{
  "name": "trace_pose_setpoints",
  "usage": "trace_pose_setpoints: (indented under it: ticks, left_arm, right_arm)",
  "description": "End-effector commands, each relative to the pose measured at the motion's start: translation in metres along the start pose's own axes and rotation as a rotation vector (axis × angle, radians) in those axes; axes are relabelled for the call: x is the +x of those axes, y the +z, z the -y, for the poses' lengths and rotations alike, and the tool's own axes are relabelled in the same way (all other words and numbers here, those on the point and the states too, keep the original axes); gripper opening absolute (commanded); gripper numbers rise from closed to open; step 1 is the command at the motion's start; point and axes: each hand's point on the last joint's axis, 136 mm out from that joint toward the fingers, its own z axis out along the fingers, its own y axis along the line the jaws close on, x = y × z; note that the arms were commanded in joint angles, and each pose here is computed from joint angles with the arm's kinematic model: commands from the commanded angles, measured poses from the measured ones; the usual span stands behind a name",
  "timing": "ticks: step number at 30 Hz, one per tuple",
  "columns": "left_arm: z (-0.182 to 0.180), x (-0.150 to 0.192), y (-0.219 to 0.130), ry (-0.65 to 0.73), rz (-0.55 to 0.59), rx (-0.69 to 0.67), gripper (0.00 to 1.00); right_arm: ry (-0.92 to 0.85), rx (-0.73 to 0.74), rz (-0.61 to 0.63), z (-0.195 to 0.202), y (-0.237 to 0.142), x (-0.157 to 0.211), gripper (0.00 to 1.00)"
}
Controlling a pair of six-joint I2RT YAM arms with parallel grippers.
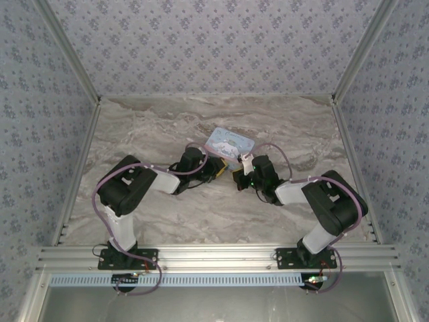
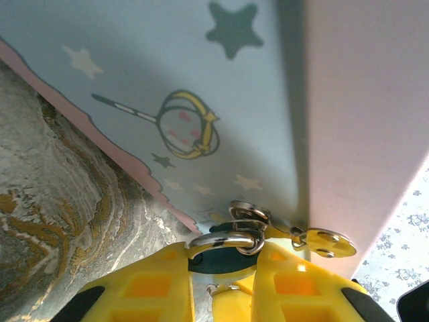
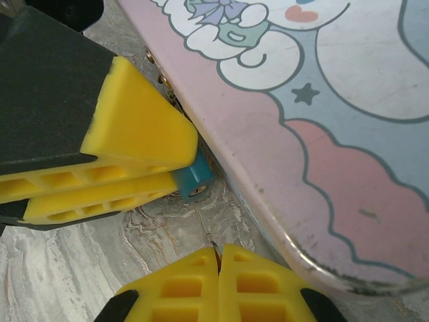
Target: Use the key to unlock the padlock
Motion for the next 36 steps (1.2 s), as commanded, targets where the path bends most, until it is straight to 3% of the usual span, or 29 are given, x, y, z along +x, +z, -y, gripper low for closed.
trace_pose_setpoints:
  ticks: [1, 36]
  left_arm:
    - [0.0105, 0.0058, 0.0044, 0.007, -0.03, 0.033, 0.2]
    - [0.0069, 0.0078, 0.0043, 0.008, -0.034, 0.021, 0.2]
  right_arm:
    - [0.0, -0.01, 0.07, -0.0023, -0.0039, -0.0243, 0.02]
    - [-0.009, 0.01, 0.056, 0.0013, -0.0017, -0.0235, 0.02]
